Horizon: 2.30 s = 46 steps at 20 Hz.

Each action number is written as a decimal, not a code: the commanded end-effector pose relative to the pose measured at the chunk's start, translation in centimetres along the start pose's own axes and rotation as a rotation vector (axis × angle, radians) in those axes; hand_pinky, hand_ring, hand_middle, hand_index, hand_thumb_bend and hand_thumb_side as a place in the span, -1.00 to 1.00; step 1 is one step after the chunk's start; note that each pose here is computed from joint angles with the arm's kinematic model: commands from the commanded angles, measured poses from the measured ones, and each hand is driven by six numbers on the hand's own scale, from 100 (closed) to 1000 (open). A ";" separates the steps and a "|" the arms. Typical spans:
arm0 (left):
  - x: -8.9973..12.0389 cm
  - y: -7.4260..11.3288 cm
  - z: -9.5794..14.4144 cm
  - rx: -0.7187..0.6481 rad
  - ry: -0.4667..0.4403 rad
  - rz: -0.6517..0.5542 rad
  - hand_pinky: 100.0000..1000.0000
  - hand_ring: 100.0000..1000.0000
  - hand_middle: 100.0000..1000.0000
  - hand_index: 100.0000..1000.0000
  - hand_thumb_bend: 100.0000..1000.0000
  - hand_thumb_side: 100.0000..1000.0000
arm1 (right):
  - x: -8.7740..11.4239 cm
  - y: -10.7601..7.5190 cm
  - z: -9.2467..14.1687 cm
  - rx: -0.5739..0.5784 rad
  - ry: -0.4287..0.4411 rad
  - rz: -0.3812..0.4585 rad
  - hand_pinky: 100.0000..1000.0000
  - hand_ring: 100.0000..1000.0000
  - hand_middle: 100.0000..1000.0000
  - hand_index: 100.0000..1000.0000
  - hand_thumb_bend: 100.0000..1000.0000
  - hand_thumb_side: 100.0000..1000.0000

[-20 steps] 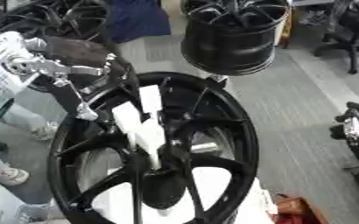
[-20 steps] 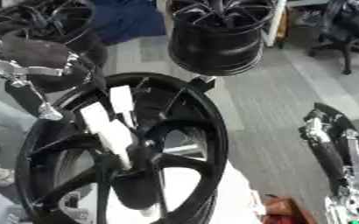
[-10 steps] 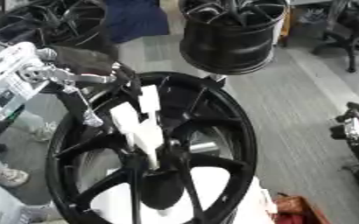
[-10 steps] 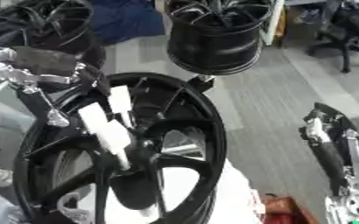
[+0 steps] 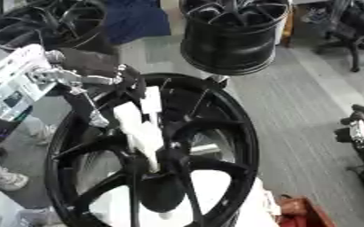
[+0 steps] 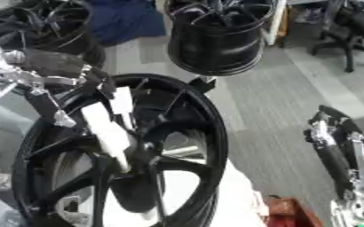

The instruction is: Pull the pin out of the wheel hub.

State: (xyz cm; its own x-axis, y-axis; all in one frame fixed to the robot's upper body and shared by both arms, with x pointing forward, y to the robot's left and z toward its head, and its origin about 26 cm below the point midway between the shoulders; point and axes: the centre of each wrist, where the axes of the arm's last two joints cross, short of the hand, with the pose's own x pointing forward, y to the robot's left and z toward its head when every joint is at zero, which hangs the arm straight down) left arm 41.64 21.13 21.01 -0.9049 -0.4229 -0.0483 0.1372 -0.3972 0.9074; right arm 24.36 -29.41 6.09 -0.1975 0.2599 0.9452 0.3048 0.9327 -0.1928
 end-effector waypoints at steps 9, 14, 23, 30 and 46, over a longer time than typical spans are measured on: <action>0.6 1.0 1.5 -0.257 -0.210 -0.200 0.50 0.00 0.43 0.64 -0.39 -0.82 | 0.6 -0.4 -0.4 0.008 -0.028 0.015 0.06 0.04 0.07 0.57 -1.00 0.03; 1.0 1.0 1.6 -0.257 -0.210 -0.190 0.49 -0.02 0.33 0.63 -0.39 -0.80 | 0.6 -0.4 -0.4 0.009 -0.029 0.016 0.06 0.04 0.07 0.56 -1.00 0.03; 0.8 0.3 1.8 -0.282 -0.196 -0.184 0.48 -0.03 0.30 0.62 -0.40 -0.84 | 0.6 -0.4 -0.4 0.010 -0.030 0.016 0.06 0.04 0.07 0.56 -1.00 0.03; 0.7 -0.4 1.4 -0.300 -0.197 -0.173 0.46 -0.05 0.22 0.55 -0.53 -0.83 | 0.6 -0.4 -0.4 0.009 -0.028 0.014 0.06 0.04 0.07 0.56 -1.00 0.03; 0.8 1.5 2.3 -0.195 -0.196 -0.099 0.34 -0.22 -0.25 0.07 -1.00 -0.70 | 0.4 -0.4 -0.3 0.006 -0.021 0.012 0.07 0.04 0.07 0.56 -1.00 0.04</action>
State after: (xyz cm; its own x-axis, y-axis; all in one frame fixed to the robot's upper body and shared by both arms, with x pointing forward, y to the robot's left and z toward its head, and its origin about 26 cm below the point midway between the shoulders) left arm 40.31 21.45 21.05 -0.9077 -0.4159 0.0556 0.2236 -0.3673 0.9028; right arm 24.43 -29.40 6.15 -0.2000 0.2610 0.9444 0.3025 0.9332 -0.1938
